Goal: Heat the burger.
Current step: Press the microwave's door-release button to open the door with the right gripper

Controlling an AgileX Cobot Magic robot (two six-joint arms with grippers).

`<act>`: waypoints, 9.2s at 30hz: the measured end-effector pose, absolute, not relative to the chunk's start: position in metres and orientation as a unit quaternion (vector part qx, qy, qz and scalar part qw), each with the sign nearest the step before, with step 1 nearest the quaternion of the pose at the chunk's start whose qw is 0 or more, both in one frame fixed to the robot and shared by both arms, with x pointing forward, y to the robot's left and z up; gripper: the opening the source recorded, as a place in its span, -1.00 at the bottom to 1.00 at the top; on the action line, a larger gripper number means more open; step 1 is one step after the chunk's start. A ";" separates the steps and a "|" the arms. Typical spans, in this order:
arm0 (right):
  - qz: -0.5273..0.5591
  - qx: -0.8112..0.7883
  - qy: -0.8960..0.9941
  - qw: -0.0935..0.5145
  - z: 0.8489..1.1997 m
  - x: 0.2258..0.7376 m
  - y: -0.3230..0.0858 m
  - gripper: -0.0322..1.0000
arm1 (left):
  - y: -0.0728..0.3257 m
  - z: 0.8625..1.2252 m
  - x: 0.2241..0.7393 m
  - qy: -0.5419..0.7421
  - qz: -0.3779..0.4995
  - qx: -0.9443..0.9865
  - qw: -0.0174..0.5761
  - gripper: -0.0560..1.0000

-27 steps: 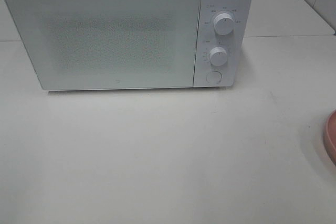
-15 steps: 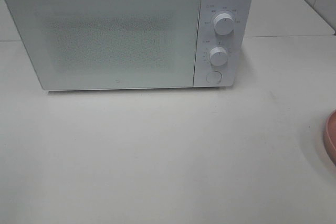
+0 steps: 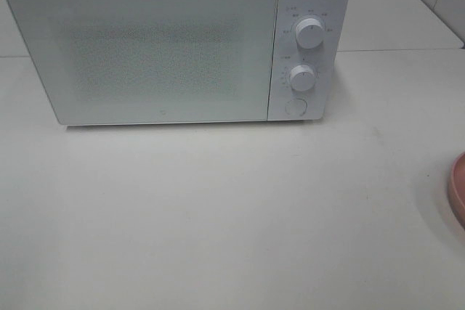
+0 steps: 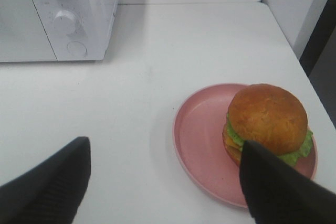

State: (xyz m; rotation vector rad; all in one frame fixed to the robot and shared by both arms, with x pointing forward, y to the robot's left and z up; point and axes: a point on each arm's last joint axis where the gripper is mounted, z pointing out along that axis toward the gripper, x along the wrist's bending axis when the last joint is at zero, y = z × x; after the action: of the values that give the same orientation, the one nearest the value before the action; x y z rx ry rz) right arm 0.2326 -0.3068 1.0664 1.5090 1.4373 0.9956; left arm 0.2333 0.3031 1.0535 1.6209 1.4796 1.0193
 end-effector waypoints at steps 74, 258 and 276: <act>0.467 0.504 0.565 0.457 0.996 0.487 -0.251 0.52 | 0.303 1.054 0.233 0.572 0.394 0.627 0.353 0.87; 0.575 0.817 -0.006 -0.026 0.852 0.594 -0.135 -0.93 | 0.303 1.054 0.233 0.572 0.394 0.627 0.353 0.87; 0.569 0.822 -0.010 -0.024 0.851 0.593 -0.131 -0.93 | 0.303 1.054 0.233 0.572 0.394 0.627 0.353 0.87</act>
State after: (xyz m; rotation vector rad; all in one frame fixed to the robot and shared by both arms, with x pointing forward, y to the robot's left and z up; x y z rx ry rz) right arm 0.5925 -0.1310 0.8510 2.6232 -0.0324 1.8155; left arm 0.2333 0.3032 1.0535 1.6211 1.4799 1.0204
